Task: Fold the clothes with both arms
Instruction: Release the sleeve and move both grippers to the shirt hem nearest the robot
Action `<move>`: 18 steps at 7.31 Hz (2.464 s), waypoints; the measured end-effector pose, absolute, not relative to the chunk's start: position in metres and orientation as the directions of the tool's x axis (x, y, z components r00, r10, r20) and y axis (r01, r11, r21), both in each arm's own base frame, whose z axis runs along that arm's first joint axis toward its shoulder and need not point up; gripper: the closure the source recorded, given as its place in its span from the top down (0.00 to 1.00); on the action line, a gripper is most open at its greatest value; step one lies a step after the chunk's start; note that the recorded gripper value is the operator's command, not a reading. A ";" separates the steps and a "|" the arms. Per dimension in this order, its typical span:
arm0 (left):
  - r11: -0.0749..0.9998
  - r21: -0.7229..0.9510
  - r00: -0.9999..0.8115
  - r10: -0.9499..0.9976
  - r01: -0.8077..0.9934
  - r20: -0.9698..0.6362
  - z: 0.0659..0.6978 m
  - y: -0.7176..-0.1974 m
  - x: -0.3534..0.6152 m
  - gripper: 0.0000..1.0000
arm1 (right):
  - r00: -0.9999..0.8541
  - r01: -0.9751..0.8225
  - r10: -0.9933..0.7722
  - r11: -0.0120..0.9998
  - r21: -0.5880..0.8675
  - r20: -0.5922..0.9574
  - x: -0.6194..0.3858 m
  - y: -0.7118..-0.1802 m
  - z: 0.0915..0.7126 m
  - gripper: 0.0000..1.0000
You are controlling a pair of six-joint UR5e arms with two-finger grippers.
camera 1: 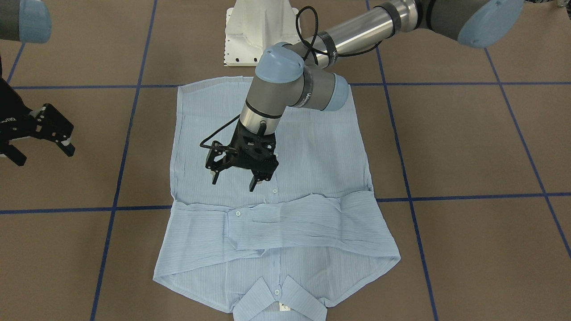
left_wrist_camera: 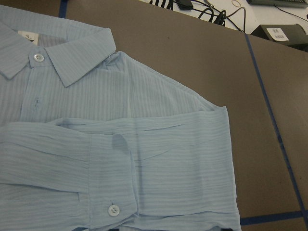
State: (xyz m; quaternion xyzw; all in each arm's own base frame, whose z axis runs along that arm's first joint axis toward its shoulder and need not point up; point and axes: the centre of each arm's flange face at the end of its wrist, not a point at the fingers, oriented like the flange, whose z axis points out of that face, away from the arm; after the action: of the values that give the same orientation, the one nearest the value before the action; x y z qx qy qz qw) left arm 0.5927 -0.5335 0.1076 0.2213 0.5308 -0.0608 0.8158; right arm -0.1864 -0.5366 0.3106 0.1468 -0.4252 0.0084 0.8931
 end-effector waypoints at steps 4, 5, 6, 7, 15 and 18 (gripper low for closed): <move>0.912 0.368 0.445 0.259 0.179 -0.857 0.184 -0.450 0.482 1.00 | 0.576 -0.292 0.038 0.943 0.162 0.817 -0.315 -0.441 0.257 1.00; 0.917 0.363 0.443 0.259 0.167 -0.858 0.205 -0.431 0.460 1.00 | 0.563 -0.318 0.083 0.940 0.124 0.822 -0.353 -0.395 0.255 1.00; 0.927 0.339 0.450 0.238 0.159 -0.861 0.232 -0.406 0.441 1.00 | 0.571 -0.333 0.103 0.936 0.115 0.814 -0.381 -0.343 0.264 1.00; 0.940 0.302 0.461 0.201 0.156 -0.864 0.258 -0.372 0.424 1.00 | 0.585 -0.335 0.110 0.935 0.115 0.804 -0.393 -0.297 0.276 1.00; 0.989 0.074 0.636 -0.026 0.131 -0.771 0.366 -0.230 0.466 0.59 | 0.598 -0.332 0.106 0.935 0.125 0.794 -0.395 -0.248 0.289 1.00; 0.987 0.028 0.652 -0.083 0.159 -0.753 0.380 -0.228 0.475 0.37 | 0.596 -0.332 0.105 0.935 0.125 0.796 -0.396 -0.248 0.287 1.00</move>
State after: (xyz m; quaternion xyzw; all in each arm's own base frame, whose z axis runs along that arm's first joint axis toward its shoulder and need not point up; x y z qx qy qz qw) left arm 0.4751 -0.2283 0.3802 0.0457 0.4116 -0.0667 0.9078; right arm -0.3958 -0.2481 0.2872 0.1313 -0.4322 0.1238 0.8836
